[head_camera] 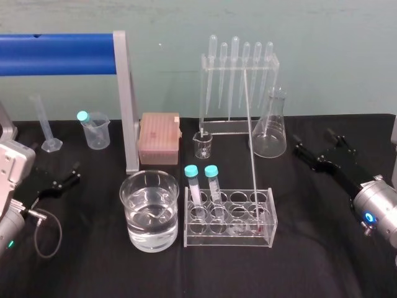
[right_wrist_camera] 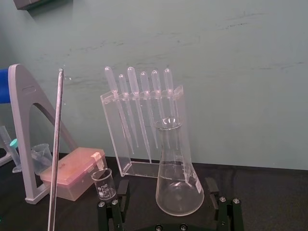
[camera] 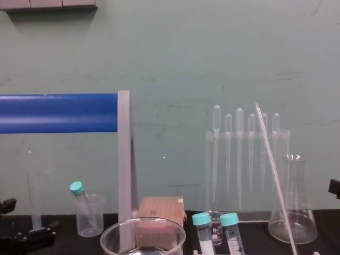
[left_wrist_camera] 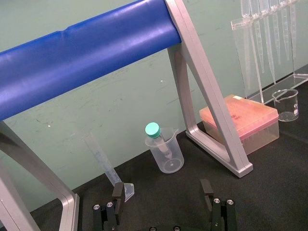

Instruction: Hold the thermometer with one hand and immerse one end into the beaker, then reinsert it into the test tube rack.

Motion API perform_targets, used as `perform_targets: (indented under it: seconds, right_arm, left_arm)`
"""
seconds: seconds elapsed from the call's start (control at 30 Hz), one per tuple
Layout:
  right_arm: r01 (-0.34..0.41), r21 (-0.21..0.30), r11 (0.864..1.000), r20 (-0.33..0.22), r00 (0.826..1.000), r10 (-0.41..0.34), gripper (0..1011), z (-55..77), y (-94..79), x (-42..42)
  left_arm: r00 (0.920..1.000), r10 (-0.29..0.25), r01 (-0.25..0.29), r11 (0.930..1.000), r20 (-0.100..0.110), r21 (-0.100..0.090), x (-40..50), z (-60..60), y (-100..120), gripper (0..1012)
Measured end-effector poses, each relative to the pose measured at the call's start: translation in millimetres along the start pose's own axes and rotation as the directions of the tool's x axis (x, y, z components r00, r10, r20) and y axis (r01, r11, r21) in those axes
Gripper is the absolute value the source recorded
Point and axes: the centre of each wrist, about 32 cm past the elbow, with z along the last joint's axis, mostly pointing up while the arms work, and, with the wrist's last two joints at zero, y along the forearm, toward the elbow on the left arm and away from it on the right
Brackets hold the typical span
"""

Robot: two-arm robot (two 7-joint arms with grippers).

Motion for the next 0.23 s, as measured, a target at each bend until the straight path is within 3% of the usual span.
perform_targets:
  seconds: [0.23]
  right_arm:
    - [0.001, 0.002, 1.0, 0.003, 1.0, -0.001, 1003, 0.4, -0.2, -0.1]
  left_arm:
    - [1.0, 0.0, 0.0, 1.0, 0.0, 0.0, 0.0, 0.0, 0.0, 1008]
